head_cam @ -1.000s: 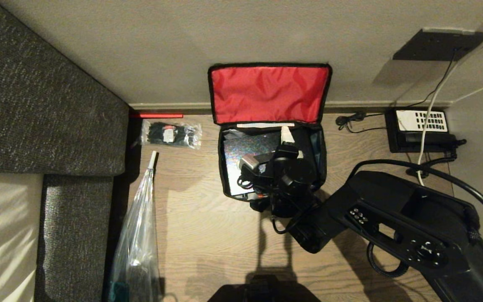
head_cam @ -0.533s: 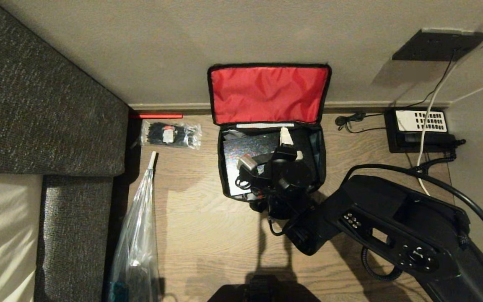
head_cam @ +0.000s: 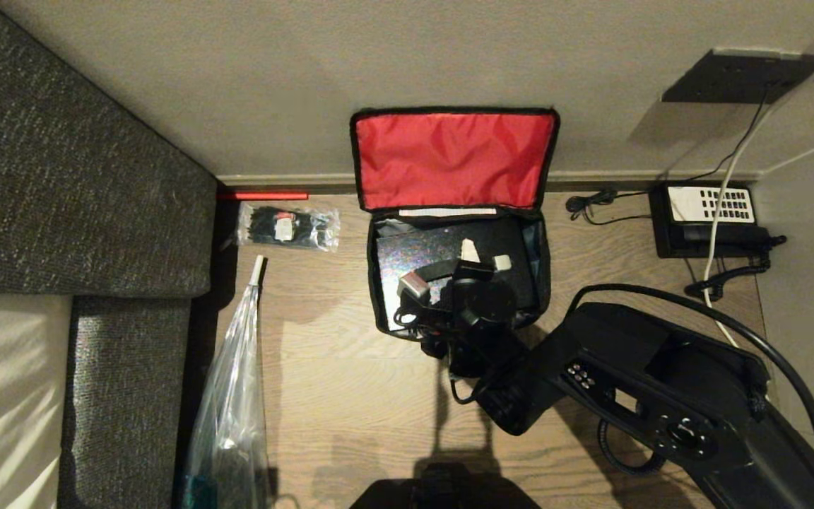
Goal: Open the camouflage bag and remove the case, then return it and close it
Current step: Grip the handle
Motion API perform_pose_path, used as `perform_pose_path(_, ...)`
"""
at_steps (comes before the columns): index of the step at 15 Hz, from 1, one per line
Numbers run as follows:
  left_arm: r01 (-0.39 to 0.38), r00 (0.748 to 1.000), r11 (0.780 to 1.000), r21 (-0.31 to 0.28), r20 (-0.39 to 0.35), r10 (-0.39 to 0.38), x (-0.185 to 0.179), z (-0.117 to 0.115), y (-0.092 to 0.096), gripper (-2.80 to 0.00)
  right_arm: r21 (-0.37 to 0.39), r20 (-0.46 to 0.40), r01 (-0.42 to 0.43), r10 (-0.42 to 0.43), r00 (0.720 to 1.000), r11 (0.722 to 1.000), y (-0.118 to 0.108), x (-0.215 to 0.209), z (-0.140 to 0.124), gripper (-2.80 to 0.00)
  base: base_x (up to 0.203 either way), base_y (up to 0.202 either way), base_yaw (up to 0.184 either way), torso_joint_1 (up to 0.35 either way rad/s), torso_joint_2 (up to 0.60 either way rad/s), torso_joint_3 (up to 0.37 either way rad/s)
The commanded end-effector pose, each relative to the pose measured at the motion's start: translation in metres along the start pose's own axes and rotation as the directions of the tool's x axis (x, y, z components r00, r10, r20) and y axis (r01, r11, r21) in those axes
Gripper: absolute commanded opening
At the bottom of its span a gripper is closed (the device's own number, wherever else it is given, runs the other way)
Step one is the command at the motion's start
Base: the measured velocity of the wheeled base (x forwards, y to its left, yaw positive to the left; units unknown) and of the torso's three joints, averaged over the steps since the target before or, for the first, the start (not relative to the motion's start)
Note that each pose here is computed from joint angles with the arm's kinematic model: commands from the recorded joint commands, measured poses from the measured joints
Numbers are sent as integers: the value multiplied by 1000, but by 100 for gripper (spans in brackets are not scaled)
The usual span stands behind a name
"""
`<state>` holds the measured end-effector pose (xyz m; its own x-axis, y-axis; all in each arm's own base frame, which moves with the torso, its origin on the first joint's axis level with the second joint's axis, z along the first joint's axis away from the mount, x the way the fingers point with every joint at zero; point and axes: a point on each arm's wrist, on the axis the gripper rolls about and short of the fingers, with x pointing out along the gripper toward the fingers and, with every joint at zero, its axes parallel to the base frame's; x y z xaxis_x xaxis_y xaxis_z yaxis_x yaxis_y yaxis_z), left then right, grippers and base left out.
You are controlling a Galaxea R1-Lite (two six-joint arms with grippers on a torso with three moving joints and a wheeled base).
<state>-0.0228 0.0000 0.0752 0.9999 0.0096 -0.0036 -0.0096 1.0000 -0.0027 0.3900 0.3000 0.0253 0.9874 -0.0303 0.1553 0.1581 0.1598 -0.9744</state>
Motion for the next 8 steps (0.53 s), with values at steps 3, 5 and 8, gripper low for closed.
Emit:
perform_pose_path(3, -1, 1000, 1000, -2, -1, 1, 0, -1, 0, -280, -3, 1, 3, -3, 1000, 1000, 3, -3, 0, -280, 0, 0, 0, 0, 0, 0)
perform_pose_path(5, -1, 1000, 1000, 0, -3, 1, 0, -1, 0, -280, 1, 3, 8, -8, 1000, 1000, 3, -2, 1, -280, 0, 0, 0, 0, 0, 0)
perform_pose_path(8, -1, 1000, 1000, 0, -3, 1, 0, -1, 0, -280, 1, 10, 7, -7, 1000, 1000, 4, -5, 4, -280, 0, 0, 0, 0, 0, 0)
